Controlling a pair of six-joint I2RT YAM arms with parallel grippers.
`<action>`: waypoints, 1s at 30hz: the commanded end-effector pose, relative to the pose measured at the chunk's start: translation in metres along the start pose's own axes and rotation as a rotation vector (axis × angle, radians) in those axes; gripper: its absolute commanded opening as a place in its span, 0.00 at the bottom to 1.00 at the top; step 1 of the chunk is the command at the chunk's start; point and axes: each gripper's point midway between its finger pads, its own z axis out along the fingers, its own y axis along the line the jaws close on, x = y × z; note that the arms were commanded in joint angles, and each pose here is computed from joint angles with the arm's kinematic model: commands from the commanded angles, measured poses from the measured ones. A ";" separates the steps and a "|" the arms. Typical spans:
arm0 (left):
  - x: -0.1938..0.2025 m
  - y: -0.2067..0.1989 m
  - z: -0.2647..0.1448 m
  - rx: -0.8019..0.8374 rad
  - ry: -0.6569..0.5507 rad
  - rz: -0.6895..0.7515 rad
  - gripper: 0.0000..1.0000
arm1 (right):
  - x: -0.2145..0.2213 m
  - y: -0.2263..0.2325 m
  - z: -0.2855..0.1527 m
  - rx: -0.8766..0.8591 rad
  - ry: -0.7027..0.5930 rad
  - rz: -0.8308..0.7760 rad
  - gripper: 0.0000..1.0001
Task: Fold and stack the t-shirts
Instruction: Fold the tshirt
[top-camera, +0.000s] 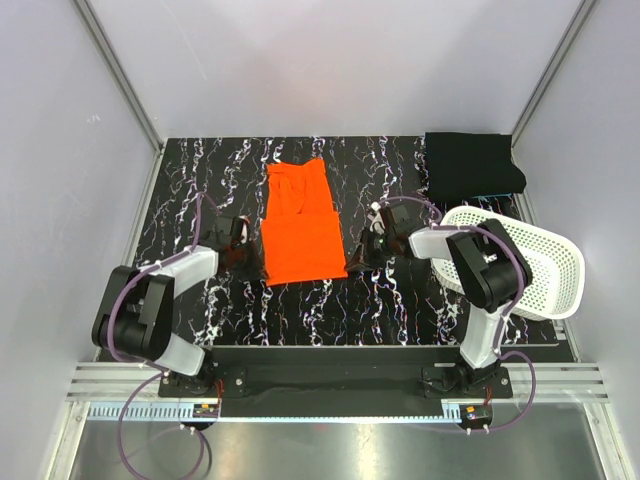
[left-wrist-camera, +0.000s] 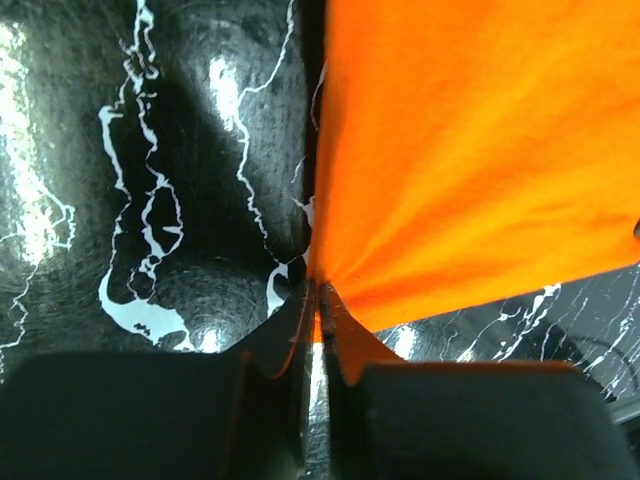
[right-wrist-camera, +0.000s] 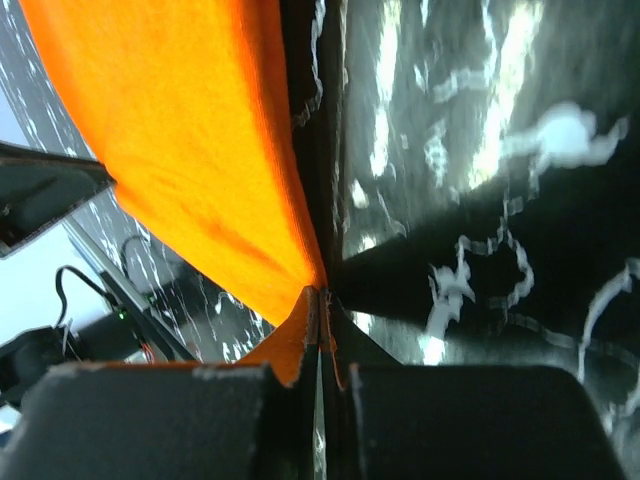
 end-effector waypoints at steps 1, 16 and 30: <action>-0.012 -0.001 -0.011 -0.032 -0.053 0.030 0.15 | 0.018 -0.001 -0.010 0.016 0.003 -0.016 0.00; -0.090 -0.086 -0.042 0.249 -0.141 0.128 0.28 | -0.009 0.013 -0.044 0.156 -0.100 -0.019 0.30; -0.143 -0.088 0.043 0.185 -0.061 0.089 0.28 | -0.106 0.054 0.009 -0.056 -0.054 -0.150 0.06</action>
